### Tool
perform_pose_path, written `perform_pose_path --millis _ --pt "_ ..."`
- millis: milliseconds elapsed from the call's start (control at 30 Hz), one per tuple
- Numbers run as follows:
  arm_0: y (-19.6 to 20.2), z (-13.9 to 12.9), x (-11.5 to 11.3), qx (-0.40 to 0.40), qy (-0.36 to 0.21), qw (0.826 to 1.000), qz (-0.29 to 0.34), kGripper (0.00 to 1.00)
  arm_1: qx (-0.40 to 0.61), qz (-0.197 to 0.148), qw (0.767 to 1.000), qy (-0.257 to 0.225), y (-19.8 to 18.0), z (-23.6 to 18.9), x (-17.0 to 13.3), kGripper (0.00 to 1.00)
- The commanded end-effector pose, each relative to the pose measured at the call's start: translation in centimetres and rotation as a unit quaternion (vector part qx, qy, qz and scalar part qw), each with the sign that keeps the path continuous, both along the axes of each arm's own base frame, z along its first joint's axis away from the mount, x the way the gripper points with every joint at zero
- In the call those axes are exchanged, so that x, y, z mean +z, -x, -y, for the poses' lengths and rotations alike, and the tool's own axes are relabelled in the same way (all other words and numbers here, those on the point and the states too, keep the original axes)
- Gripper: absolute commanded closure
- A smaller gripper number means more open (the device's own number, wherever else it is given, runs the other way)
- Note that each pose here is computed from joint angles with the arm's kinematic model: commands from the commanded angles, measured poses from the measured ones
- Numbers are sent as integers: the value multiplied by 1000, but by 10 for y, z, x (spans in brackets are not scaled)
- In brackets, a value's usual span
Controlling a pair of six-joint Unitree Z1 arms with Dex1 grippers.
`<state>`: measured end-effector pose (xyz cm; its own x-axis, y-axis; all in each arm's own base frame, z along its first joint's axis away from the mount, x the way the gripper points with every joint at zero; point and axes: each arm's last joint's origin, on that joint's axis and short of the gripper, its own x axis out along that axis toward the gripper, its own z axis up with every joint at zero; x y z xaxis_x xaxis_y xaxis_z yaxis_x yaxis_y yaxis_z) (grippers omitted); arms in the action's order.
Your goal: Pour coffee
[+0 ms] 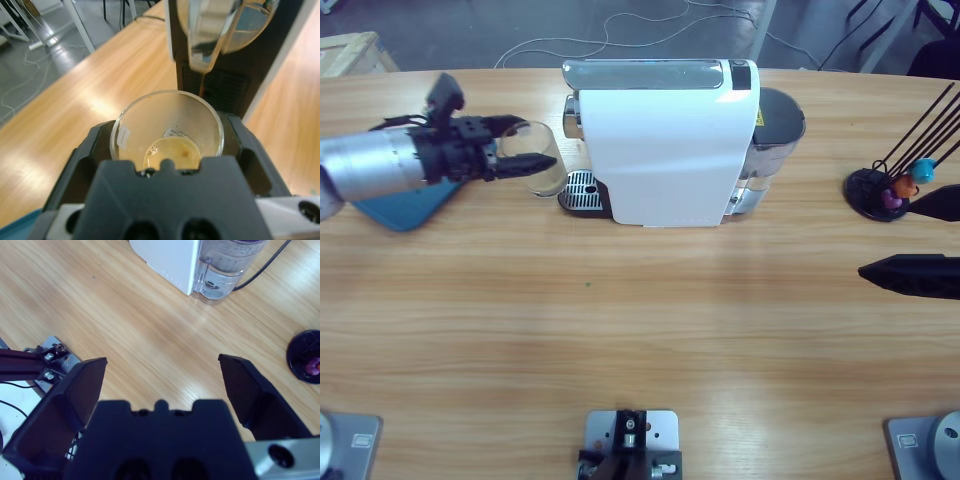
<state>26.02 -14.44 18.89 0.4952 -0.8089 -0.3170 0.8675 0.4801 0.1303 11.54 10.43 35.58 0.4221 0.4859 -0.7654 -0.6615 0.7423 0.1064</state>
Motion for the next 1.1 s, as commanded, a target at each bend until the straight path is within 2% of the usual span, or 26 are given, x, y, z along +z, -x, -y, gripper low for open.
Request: perform_pose_path --millis 33,167,267,433,633,1033,1067,1100 --pt "33 -63 28 120 13 993 14 1000 14 10 1000 -14 10 6 2 0" --pt "31 -92 24 231 2 973 -1 1000 11 16 1000 -17 13 9 4 0" --pt "26 -105 18 320 -26 947 -7 1000 11 15 1000 -17 12 8 4 0" --pt "7 -117 -3 398 -67 914 -30 1000 11 8 1000 -11 9 5 3 0" --pt "-18 -116 -30 403 -63 910 -67 1000 12 -1 1000 -4 4 0 -1 0" --pt "-25 -116 -49 410 -59 905 -95 1000 13 -2 1000 -4 8 4 -6 0" --pt "-24 -116 -48 411 -57 905 -93 679 13 -2 1000 -5 8 4 -6 0" --pt "-23 -116 -45 410 -56 906 -88 116 13 -1 1000 -5 9 4 -5 0"
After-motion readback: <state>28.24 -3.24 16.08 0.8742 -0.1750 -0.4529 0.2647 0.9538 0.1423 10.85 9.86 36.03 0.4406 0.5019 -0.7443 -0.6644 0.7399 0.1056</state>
